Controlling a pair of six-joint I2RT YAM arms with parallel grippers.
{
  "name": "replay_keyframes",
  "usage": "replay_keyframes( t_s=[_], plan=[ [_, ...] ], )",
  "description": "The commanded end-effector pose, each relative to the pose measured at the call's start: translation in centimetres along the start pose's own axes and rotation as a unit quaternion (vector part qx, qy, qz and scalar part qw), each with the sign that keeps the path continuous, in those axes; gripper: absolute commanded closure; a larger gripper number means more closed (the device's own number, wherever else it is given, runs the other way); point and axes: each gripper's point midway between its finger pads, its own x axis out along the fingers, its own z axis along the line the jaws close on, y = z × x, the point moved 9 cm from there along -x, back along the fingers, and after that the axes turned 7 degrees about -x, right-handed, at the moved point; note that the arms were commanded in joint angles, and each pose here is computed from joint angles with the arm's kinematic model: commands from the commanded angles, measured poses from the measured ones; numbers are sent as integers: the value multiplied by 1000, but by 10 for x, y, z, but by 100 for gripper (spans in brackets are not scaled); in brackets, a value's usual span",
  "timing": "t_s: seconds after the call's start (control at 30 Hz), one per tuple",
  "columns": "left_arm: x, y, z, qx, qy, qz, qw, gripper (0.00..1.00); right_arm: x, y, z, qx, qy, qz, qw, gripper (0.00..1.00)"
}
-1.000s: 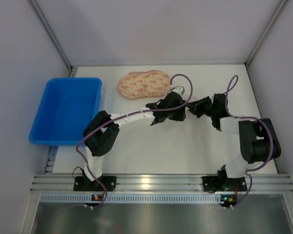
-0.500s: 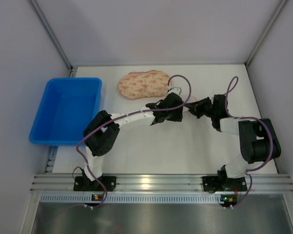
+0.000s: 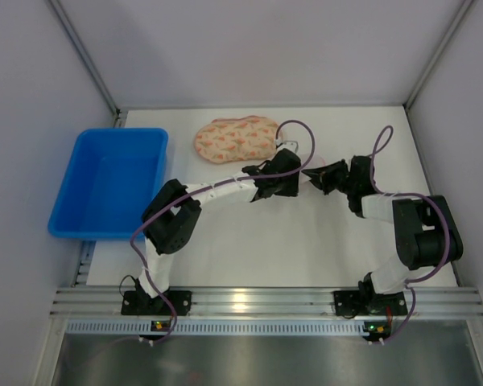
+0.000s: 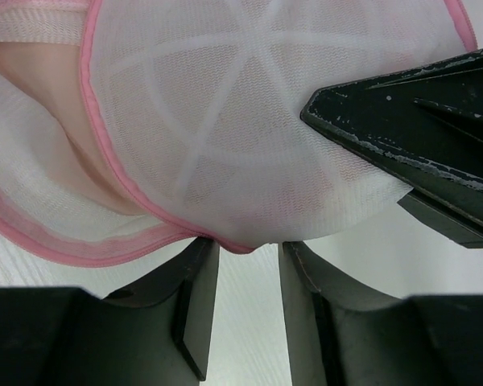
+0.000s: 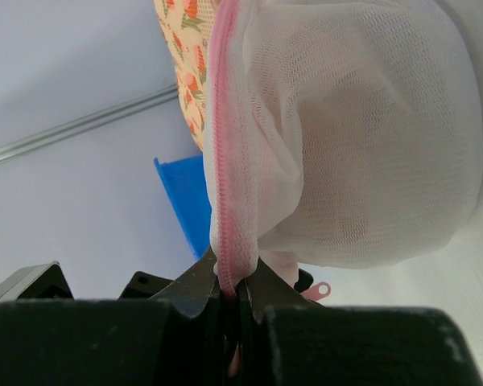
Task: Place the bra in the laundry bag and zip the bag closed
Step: Zip the zipper on the laundry bag.
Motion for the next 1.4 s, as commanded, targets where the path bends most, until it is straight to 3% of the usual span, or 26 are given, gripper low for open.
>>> replay_keyframes(
  t_s=[0.0, 0.43, 0.6, 0.87, 1.03, 1.17, 1.37],
  plan=[
    [0, -23, -12, -26, 26, -39, 999, 61, -1, 15, 0, -5, -1, 31, 1000, 100],
    [4, -20, -17, -53, 42, -30, 997, 62, 1, 19, 1, -5, 0, 33, 999, 100],
    [3, -13, -15, -66, 39, -17, 997, 50, 0, 20, 0, -3, 1, 31, 1000, 100],
    [-11, -13, -8, -45, 32, -27, 998, 46, 5, 16, 0, 13, -12, 28, 999, 100],
    [-11, -13, -11, -46, 43, -24, 998, 44, 10, 6, 8, 30, -33, 5, 999, 100],
    [-11, -24, -17, -36, 78, -66, 994, 39, 7, -8, 13, 43, -47, -34, 997, 100],
    [0, -33, -30, -18, 119, -92, 988, 41, -7, -18, 2, 57, -34, -71, 995, 100]
  ],
)
